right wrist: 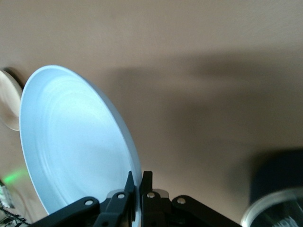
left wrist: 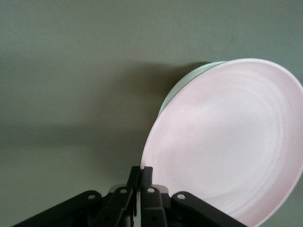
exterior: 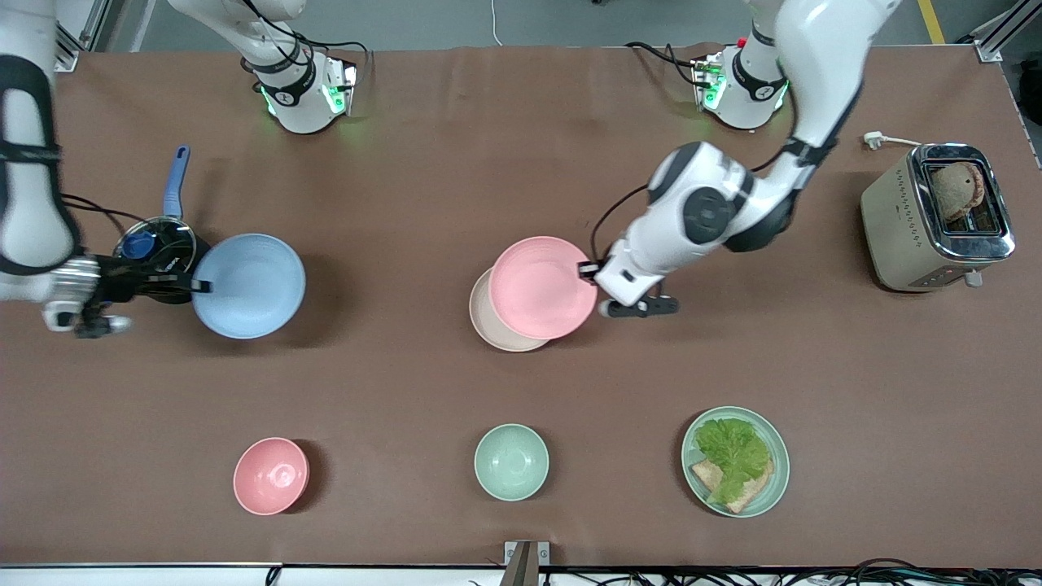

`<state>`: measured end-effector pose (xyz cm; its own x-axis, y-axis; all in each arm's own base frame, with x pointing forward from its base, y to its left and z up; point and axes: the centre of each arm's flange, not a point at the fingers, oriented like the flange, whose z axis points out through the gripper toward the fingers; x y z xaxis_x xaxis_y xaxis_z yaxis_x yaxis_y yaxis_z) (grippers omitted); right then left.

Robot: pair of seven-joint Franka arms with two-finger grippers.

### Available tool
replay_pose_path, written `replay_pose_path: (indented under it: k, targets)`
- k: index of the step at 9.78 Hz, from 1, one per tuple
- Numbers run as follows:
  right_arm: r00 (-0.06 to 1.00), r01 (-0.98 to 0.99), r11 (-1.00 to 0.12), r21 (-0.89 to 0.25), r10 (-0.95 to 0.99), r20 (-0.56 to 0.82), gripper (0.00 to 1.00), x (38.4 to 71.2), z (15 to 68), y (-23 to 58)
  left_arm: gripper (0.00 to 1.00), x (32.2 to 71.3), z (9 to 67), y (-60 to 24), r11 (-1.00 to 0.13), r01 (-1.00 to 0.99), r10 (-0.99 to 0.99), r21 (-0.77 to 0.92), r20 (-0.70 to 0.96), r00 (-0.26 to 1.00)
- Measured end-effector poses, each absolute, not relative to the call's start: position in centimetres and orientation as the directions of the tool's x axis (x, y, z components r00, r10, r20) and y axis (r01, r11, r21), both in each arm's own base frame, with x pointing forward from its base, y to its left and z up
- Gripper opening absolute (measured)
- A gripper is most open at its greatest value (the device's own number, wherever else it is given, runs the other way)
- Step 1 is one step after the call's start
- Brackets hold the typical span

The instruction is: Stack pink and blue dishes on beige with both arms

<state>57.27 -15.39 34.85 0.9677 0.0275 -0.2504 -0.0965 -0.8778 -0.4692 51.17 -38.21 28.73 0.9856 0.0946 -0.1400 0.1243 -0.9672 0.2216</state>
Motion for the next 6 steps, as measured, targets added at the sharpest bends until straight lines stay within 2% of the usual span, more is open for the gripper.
replay_pose_path:
  k: [2, 4, 6]
  targets:
    - [0.949, -0.177, -0.886, -0.429, -0.038, -0.313, 0.07, 59.4, 40.4, -12.3, 0.04, 50.8, 25.4, -39.2, -0.974, 0.115, 0.094, 0.194, -0.112, 0.989]
    - [0.928, -0.244, -0.89, -0.385, -0.099, -0.358, 0.07, 61.2, 42.7, -5.2, 0.05, 50.8, 23.4, -39.6, -0.972, 0.122, 0.101, 0.199, -0.112, 0.989]
    - [0.914, -0.3, -0.887, -0.351, -0.162, -0.372, 0.07, 62.2, 43.3, 3.2, 0.31, 51.0, 23.7, -40.1, -0.97, 0.122, 0.102, 0.209, -0.105, 0.989]
